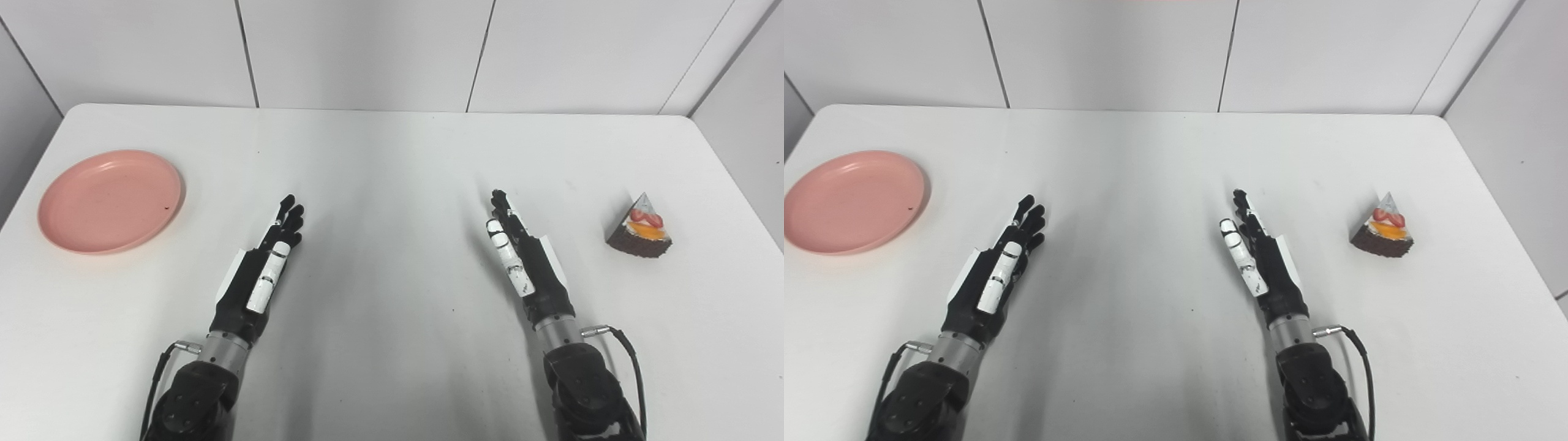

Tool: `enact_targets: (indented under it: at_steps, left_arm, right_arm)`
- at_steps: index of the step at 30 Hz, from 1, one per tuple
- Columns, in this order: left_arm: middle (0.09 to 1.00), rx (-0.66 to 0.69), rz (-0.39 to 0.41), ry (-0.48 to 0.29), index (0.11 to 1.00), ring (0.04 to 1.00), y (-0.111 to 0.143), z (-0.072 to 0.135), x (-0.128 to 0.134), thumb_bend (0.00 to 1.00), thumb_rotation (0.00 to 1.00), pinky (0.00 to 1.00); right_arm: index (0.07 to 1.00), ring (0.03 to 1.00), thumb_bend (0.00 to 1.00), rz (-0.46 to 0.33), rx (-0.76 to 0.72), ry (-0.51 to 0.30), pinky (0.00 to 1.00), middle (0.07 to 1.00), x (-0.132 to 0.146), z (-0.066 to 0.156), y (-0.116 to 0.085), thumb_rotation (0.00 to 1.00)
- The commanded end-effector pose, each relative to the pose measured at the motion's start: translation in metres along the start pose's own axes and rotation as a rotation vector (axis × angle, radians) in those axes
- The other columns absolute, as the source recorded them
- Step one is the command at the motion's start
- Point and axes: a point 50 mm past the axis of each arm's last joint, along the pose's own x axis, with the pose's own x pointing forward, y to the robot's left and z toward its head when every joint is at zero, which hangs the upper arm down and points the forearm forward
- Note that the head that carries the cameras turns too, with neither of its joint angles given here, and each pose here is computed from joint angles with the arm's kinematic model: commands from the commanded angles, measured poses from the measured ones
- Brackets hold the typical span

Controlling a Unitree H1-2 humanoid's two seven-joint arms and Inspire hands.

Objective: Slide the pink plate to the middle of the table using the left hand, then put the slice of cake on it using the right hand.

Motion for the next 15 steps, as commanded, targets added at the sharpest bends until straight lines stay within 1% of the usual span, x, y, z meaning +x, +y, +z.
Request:
enact_targets:
  at_steps: [1,12,15]
  left_arm:
    - [1.0,0.001,0.002,0.067,0.989,0.998,-0.0012,-0.0115,-0.0028,0.39,1.0,0.98]
    - [1.0,0.002,0.001,0.065,0.984,0.989,-0.0018,-0.0123,-0.0023,0.39,1.0,0.97]
    - [1.0,0.005,-0.001,0.063,0.985,0.99,-0.0016,-0.0123,-0.002,0.4,1.0,0.97]
  right_arm:
    - [0.963,0.966,0.27,0.012,-0.008,-0.049,0.95,0.966,0.0022,0.0072,-0.0002,1.0]
    - [0.967,0.97,0.28,0.012,-0.007,-0.037,0.96,0.968,0.0021,0.0071,-0.0007,1.0]
    - [0.964,0.964,0.28,0.009,-0.009,-0.041,0.95,0.965,0.002,0.0072,-0.0006,1.0]
